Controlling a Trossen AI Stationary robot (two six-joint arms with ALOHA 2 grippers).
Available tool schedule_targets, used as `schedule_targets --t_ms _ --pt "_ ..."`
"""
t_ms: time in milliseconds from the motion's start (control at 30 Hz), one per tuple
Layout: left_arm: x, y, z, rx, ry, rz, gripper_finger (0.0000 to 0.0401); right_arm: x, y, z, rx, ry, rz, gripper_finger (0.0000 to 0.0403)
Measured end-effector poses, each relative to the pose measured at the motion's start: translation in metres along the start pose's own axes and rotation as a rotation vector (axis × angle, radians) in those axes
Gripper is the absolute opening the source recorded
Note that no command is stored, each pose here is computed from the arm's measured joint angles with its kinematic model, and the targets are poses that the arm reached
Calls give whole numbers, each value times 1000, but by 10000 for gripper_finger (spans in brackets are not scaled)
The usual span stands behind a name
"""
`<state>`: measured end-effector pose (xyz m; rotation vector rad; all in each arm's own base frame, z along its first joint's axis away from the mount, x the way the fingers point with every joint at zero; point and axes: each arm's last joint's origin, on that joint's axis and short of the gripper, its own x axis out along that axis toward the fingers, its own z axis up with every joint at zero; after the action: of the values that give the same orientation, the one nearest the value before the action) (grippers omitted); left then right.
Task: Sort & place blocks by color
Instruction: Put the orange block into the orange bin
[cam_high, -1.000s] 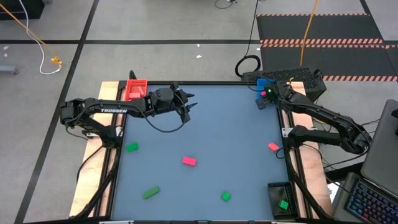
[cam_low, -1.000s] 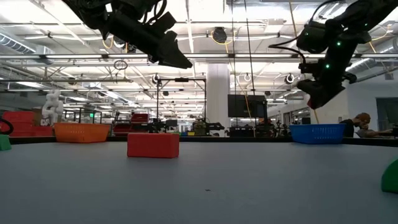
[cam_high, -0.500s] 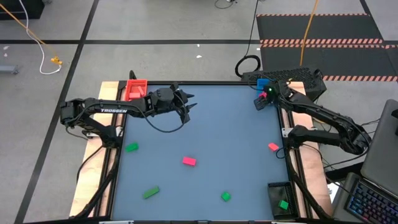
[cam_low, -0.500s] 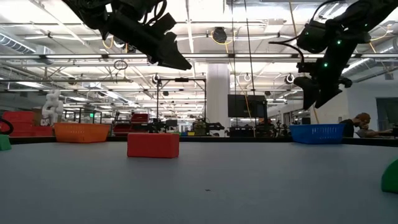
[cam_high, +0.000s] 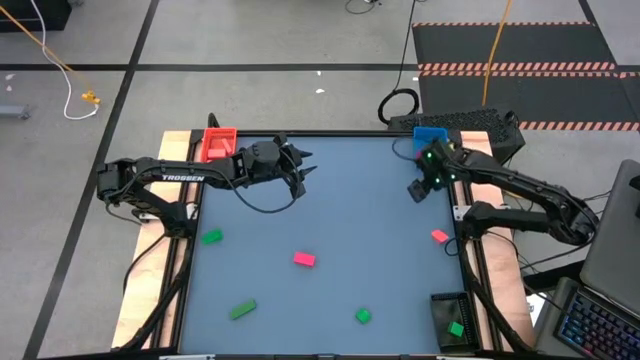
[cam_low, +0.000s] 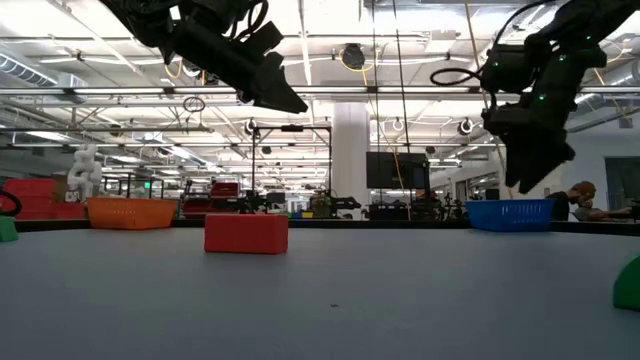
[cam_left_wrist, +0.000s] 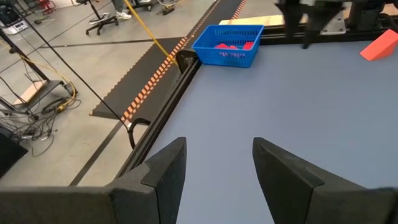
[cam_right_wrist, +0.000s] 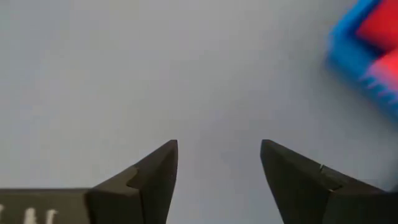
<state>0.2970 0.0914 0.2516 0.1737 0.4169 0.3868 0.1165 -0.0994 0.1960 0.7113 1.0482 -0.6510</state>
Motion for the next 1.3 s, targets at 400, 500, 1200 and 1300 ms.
schedule_targets --t_ms 400,500,1200,1300 --pt "0 0 0 -7 -5 1 186 0 21 -35 271 376 38 216" --pt "0 0 0 -7 -4 1 186 1 26 -41 291 434 9 216" --pt "0 0 0 -5 -3 0 186 46 58 -61 158 767 -254 204" --pt "0 0 0 -5 -2 0 186 49 59 -62 142 790 -272 191"
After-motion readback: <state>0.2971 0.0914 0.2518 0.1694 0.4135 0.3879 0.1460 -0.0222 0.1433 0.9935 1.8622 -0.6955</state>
